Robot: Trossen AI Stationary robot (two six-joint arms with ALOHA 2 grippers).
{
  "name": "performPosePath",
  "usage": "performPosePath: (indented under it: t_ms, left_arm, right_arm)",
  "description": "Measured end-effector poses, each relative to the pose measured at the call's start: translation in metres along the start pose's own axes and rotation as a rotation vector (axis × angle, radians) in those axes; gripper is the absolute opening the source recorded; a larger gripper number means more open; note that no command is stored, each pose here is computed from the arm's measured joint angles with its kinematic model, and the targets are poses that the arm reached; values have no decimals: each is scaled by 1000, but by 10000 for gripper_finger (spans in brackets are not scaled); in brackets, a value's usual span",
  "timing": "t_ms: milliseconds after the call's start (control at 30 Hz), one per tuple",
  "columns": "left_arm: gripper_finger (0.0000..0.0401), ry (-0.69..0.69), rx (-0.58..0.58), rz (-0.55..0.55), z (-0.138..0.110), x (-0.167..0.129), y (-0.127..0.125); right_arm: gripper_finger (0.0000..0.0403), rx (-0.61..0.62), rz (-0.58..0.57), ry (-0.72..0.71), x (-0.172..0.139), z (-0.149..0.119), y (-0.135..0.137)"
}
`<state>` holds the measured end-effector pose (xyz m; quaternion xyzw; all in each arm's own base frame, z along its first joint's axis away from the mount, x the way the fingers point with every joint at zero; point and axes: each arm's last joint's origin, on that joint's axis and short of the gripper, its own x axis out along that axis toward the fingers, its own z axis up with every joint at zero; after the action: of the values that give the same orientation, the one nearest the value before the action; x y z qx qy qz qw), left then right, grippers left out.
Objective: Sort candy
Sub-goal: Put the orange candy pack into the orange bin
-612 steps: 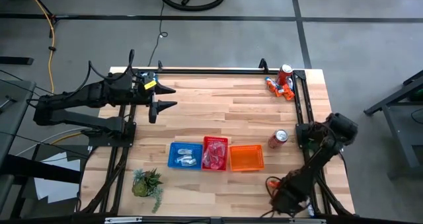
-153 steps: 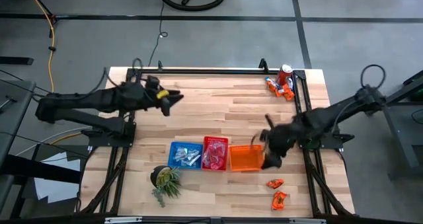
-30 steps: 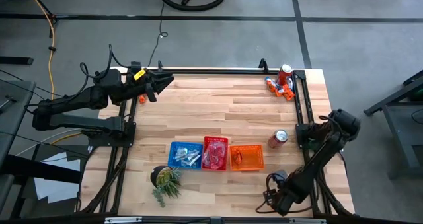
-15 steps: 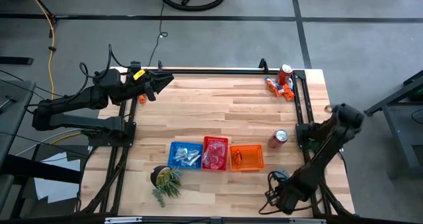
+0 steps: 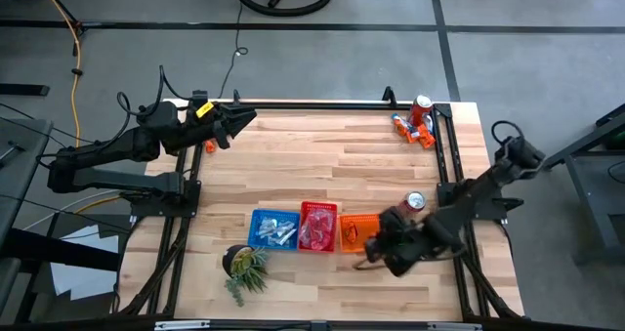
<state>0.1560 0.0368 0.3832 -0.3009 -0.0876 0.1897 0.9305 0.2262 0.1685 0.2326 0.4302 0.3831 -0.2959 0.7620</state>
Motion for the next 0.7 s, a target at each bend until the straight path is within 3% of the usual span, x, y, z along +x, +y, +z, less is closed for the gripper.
performPosePath:
  t_ms: [233, 567, 700]
  left_arm:
    - [154, 1, 0, 0, 0, 0, 0]
    - [154, 47, 0, -62, -2, 0, -2]
    - [154, 96, -1, -126, -3, 0, -4]
  right_arm:
    - [39, -11, -144, -25, 38, 28, -4]
    - [190, -95, -154, 99, 38, 33, -3]
    - [227, -109, -92, 61, 20, 41, 6]
